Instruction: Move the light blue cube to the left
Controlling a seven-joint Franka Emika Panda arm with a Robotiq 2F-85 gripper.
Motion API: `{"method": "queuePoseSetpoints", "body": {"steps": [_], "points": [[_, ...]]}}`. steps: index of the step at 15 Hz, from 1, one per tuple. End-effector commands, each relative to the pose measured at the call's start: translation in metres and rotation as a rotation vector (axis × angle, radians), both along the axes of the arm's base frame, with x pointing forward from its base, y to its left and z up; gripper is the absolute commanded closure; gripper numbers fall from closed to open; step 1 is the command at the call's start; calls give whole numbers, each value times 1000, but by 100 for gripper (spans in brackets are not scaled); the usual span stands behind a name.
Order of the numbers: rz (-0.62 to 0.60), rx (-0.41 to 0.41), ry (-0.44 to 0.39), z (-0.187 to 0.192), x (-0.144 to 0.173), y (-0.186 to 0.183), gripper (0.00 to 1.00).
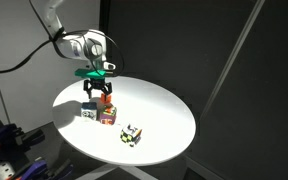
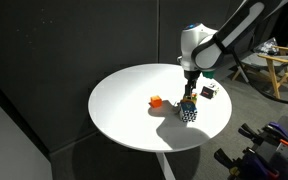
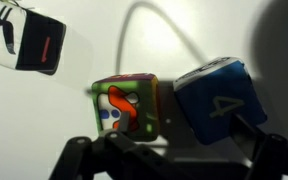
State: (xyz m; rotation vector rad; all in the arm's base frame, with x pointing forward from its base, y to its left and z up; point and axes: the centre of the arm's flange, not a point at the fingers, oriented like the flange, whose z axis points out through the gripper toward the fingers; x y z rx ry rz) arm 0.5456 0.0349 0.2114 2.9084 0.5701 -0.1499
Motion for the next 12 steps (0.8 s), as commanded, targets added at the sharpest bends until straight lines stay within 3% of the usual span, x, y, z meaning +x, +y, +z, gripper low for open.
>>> {"method": "queuePoseSetpoints", "body": {"steps": [1, 6, 12], "points": [[-124, -16, 0, 31, -5, -11, 0], [-205, -31, 35, 63, -18, -29, 0], [-220, -8, 76, 103, -44, -42, 0]]}}
